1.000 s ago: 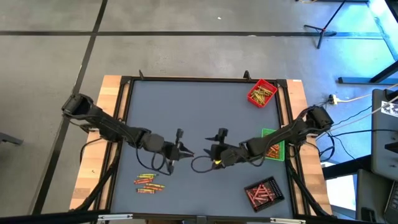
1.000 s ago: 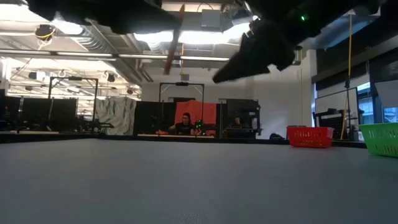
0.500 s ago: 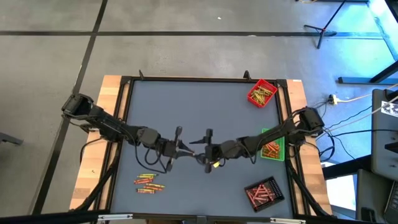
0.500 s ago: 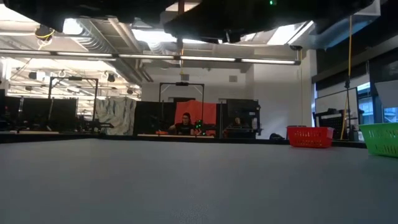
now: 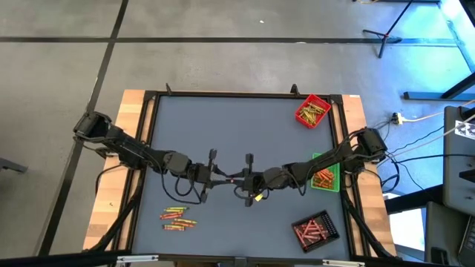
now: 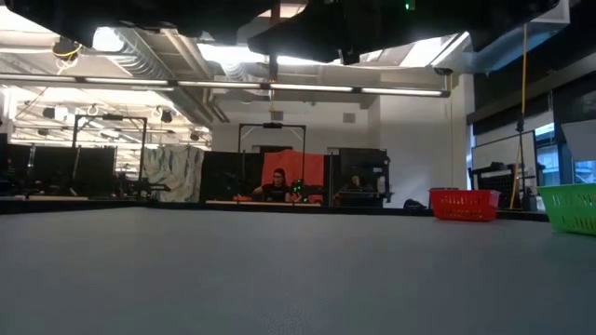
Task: Sort crayons
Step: Put the orange crayon into the green bin
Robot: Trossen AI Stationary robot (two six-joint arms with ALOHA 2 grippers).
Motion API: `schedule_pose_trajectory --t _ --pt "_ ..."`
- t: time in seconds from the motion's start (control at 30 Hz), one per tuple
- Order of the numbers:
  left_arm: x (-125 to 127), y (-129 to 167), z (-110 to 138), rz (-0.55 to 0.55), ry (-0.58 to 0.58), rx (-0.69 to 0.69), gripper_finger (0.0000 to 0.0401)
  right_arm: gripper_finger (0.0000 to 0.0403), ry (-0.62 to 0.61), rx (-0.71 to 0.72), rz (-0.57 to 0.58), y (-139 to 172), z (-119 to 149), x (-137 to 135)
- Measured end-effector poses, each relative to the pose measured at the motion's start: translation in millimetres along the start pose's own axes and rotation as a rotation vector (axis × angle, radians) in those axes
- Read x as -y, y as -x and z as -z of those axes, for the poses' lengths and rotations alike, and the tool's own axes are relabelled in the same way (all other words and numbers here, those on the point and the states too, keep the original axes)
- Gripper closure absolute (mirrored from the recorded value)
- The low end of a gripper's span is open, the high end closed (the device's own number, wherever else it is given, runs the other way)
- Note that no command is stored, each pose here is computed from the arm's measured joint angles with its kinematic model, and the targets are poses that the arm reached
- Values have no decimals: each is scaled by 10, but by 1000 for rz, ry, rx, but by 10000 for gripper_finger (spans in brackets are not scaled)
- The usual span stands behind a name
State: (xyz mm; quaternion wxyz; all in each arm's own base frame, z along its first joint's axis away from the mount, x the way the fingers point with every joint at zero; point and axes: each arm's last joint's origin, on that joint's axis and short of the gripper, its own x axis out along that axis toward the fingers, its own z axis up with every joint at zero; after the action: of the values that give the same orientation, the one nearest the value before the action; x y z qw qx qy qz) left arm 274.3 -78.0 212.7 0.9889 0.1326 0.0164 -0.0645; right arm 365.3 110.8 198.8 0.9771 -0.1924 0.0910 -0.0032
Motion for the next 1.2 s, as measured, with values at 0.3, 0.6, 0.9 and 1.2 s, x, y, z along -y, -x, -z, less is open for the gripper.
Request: schedule_pose_trajectory --t 0.3,0.6,0.9,1.2 --pt "-27 307 -138 -75 21 -186 258 390 -26 -139 54 193 -95 80" --pt "-29 489 -139 -180 1 -319 256 362 -254 -497 189 870 -171 293" --pt "-34 480 -129 -185 13 -320 256 381 -626 -1017 388 1662 50 529" --pt "-35 479 -132 -186 16 -317 256 373 -857 -1394 563 1951 307 497"
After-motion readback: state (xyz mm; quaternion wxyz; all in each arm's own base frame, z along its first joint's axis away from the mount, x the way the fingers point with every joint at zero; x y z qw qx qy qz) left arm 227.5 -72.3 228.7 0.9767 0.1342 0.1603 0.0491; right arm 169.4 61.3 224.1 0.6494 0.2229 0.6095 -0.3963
